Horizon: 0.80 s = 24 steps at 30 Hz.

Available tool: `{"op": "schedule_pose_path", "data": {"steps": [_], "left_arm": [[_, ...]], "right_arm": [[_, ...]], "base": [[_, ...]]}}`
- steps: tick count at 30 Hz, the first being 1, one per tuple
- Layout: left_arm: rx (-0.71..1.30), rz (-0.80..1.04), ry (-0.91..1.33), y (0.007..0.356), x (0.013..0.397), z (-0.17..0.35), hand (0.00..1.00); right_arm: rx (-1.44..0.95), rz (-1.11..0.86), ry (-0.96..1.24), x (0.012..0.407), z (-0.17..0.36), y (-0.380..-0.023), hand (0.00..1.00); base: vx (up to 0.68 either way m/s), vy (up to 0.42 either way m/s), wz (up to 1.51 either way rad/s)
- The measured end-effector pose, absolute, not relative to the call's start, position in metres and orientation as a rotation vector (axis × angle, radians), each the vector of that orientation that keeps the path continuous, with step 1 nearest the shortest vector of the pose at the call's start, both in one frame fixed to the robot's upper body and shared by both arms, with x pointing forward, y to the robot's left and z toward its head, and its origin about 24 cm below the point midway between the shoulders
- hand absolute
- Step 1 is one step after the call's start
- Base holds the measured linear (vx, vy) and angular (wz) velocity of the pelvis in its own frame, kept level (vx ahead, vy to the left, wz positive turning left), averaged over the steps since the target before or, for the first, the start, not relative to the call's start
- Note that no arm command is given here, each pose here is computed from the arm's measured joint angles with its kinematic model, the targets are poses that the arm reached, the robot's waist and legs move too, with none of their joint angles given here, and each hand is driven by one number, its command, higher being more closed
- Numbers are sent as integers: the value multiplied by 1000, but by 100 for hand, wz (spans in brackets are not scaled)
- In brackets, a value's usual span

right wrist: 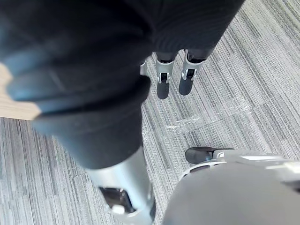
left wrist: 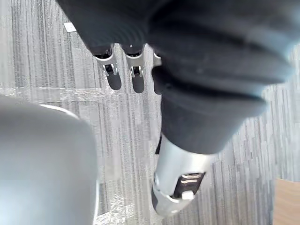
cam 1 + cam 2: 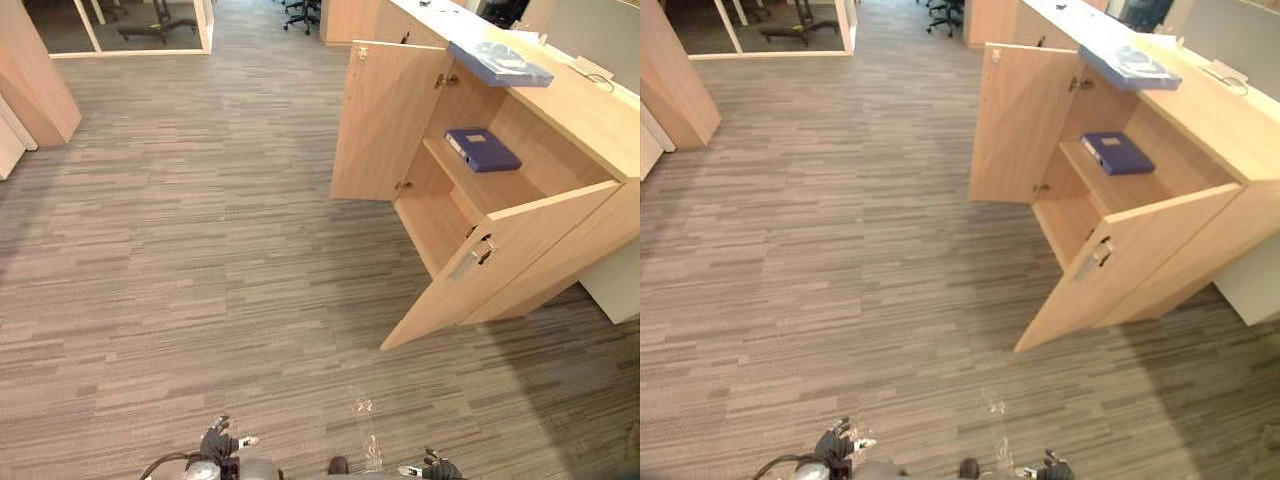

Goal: Walk over to the cabinet, pick up the folder, carry it to the office cabinet, place the folder inside the office cabinet, then close the office cabinet door

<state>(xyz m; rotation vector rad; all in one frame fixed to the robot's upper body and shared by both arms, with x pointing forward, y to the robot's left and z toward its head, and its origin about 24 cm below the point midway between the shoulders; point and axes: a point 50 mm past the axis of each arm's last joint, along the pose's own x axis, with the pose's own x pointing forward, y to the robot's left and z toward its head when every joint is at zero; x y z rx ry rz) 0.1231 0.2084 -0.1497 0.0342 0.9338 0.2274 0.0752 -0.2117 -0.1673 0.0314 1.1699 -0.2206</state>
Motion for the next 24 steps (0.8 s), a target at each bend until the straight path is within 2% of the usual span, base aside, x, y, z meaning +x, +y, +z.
{"op": "schedule_pose_path", "data": {"steps": [4,12,19,24], "left_arm": [[20,240,907,209,128,-147,0],[27,254,898,211,128,-146,0],[41,209,902,198,123,-148,0],[53,132,894,181,126,-149,0]], "right_arm": [[53,-267,1163,75,-166,-218,0],[71,-296,1133,85,-164,-219,0],[76,-275,1113,90,-163,-217,0],[65,-307,1073,94,-158,-230,0]], "base": [[52,24,2],[184,216,-14],[309,200,-33],[248,224,-8]]}}
